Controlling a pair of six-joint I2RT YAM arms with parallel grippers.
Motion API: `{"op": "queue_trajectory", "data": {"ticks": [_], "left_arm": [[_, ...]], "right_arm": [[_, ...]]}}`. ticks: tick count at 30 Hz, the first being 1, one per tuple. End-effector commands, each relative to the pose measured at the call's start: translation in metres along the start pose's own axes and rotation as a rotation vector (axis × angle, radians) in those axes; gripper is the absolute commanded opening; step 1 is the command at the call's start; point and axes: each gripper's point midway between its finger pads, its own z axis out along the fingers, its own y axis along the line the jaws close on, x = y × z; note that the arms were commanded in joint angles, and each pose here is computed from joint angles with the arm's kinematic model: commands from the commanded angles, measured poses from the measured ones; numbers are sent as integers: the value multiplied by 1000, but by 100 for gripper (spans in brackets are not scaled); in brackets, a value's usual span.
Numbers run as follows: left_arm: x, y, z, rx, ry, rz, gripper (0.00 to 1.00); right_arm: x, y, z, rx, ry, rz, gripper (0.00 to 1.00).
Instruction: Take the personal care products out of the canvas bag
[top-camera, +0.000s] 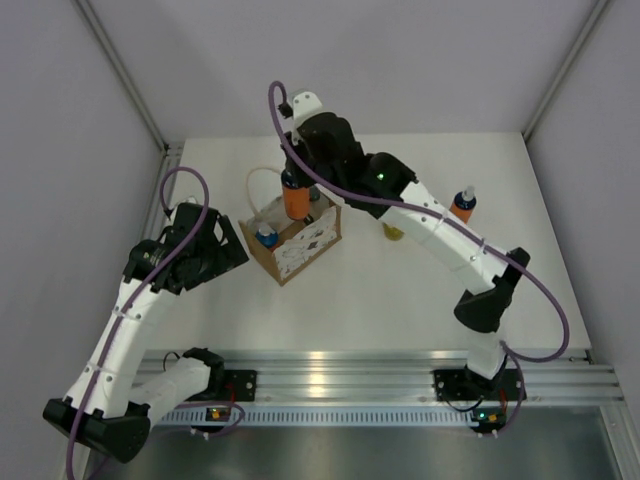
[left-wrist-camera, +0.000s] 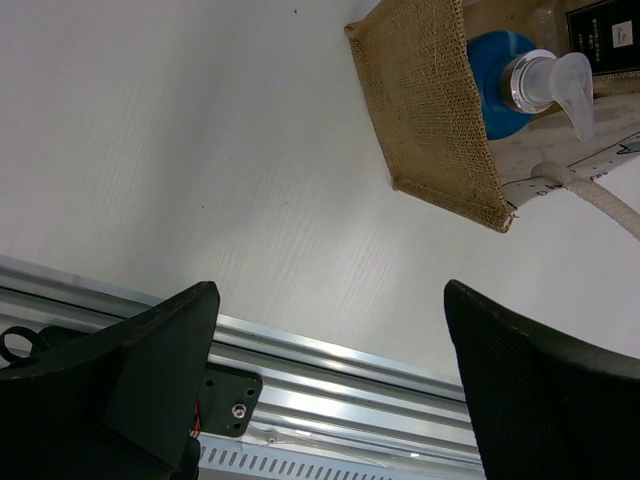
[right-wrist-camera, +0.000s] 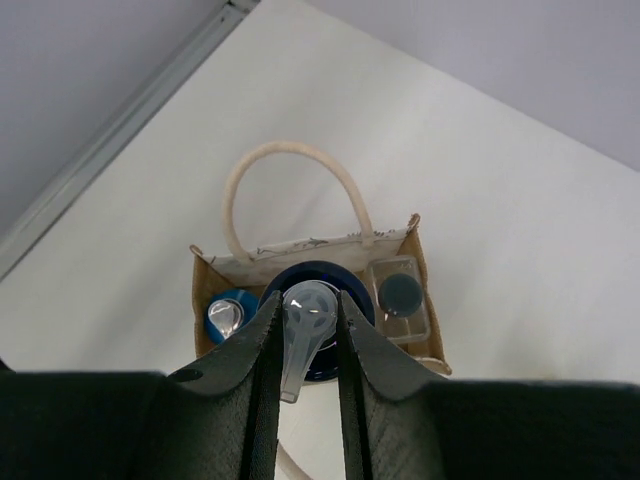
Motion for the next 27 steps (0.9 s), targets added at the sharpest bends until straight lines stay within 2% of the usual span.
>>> {"op": "queue_trajectory", "data": {"ticks": [1, 8, 11, 22, 27], "left_arm": [[2, 0, 2, -6, 14, 6, 98], [2, -4, 3, 4, 25, -3, 98], [1, -6, 2, 8, 21, -6, 98], [-2, -9, 0, 20, 21, -2, 98], [-12, -20, -8, 56, 9, 8, 98]], "right_arm": [[-95, -14, -78, -4, -278, 72, 0], [-106, -55, -121, 89, -316, 95, 0], [-94, -76, -129, 137, -298, 119, 0], [-20, -156, -150, 323, -214, 248, 0], [30, -202, -162, 427, -181, 312, 0]]}}
